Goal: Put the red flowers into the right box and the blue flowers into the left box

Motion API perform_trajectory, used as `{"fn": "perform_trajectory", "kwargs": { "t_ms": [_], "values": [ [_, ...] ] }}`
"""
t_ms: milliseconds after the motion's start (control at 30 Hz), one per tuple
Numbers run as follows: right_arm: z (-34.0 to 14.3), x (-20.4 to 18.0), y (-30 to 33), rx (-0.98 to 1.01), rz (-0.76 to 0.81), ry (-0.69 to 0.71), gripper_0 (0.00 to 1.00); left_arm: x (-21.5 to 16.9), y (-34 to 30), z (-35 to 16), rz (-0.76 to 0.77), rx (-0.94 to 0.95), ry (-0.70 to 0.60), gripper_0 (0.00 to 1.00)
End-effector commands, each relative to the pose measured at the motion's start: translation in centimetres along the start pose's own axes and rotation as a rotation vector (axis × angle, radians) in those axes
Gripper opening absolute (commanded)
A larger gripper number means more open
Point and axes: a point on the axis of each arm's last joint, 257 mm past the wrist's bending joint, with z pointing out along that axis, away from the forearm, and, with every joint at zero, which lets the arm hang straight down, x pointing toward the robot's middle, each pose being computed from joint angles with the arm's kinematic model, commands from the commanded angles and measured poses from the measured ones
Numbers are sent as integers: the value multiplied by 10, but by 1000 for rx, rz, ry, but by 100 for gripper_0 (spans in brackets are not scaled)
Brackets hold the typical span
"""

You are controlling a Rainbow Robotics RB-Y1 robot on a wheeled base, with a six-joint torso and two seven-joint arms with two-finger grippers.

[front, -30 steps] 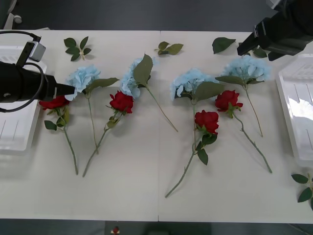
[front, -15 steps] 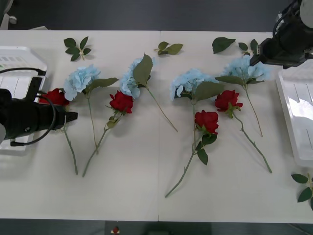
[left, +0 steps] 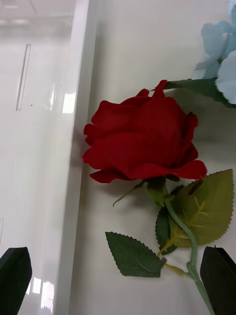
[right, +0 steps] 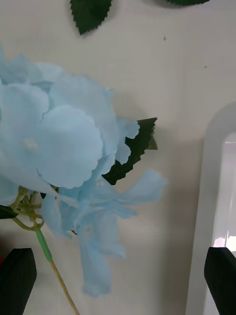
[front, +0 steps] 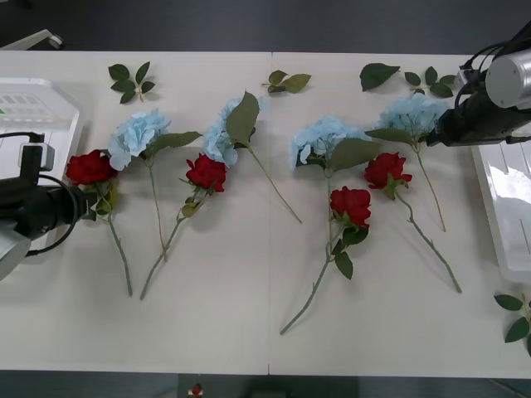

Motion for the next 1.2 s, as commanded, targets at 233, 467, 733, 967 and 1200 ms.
{"fn": "perform_trajectory", "kwargs": {
  "t_ms": [233,467,733,967,1200],
  "values": [
    [8,1,15,-21,-142,0,100,-25,-31,30,12,11,-19,100],
    [15,8,29,-36,-166,15,100,-21,-46,42,-18,23,0,100],
    [29,15,52,-52,-208,14,100,2,-50,63,-54,9,49,100],
    [44,19,65,-58,-210,1,100,5,-56,65,-65,19,56,0],
    [47,22,65,-55,-209,7,83,1,-68,58,-95,69,61,0]
  ]
}}
